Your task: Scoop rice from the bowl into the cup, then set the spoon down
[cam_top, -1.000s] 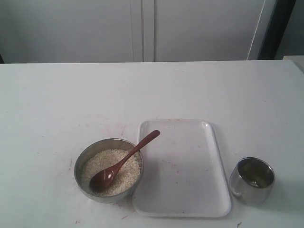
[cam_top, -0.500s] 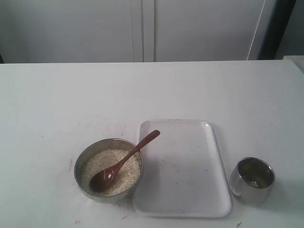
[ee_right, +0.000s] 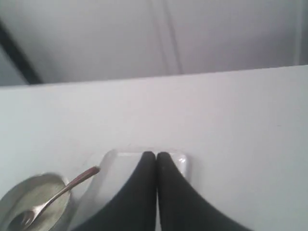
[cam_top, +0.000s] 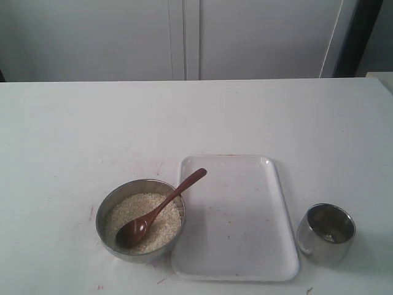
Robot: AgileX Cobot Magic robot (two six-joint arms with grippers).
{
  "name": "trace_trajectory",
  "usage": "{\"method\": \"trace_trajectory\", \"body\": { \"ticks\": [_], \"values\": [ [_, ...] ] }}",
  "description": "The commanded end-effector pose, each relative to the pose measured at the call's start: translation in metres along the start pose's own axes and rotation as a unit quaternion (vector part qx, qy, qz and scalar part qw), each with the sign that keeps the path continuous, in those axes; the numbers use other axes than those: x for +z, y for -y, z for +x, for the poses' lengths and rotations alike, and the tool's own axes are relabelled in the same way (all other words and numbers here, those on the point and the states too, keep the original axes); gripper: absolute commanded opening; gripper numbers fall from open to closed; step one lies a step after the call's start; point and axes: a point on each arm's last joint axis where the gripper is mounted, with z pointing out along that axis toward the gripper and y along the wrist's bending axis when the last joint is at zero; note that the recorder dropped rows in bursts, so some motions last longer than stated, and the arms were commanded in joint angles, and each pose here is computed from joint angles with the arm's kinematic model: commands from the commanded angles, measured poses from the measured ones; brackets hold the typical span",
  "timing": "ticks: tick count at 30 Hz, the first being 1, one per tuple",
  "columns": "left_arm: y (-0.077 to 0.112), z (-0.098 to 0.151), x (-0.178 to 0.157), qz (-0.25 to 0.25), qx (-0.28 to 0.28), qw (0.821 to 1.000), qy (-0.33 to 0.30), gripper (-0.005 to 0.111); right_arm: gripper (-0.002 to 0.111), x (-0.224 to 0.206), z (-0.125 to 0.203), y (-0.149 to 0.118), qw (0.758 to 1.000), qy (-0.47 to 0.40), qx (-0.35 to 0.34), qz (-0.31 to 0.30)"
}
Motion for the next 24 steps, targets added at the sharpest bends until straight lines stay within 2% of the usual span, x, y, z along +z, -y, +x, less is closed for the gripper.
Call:
{"method": "trace_trajectory", "body": {
  "ticks": [1,6,11,14,20,24],
  "values": [
    [0.002,0.007,0.001,0.011,-0.004,1.0,-0.027,0.014,0.0,0.028,-0.056,-0.029,0.982,-0.095,-0.093,-0.133],
    [0.002,0.007,0.001,0.011,-0.004,1.0,-0.027,0.014,0.0,0.069,-0.099,-0.046,0.953,-0.177,-0.136,-0.205],
    [0.002,0.007,0.001,0.011,-0.004,1.0,-0.027,0.014,0.0,0.105,-0.11,-0.068,0.916,-0.245,-0.214,-0.236],
    [0.002,0.007,0.001,0.011,-0.004,1.0,-0.027,0.014,0.0,0.129,-0.099,-0.087,0.875,-0.313,-0.285,-0.236],
    [0.002,0.007,0.001,0.011,-0.004,1.0,-0.027,0.014,0.0,0.176,-0.066,-0.135,0.792,-0.359,-0.44,-0.224],
    [0.002,0.007,0.001,0.011,-0.004,1.0,-0.027,0.014,0.0,0.208,-0.039,-0.151,0.728,-0.363,-0.534,-0.232]
  ]
}}
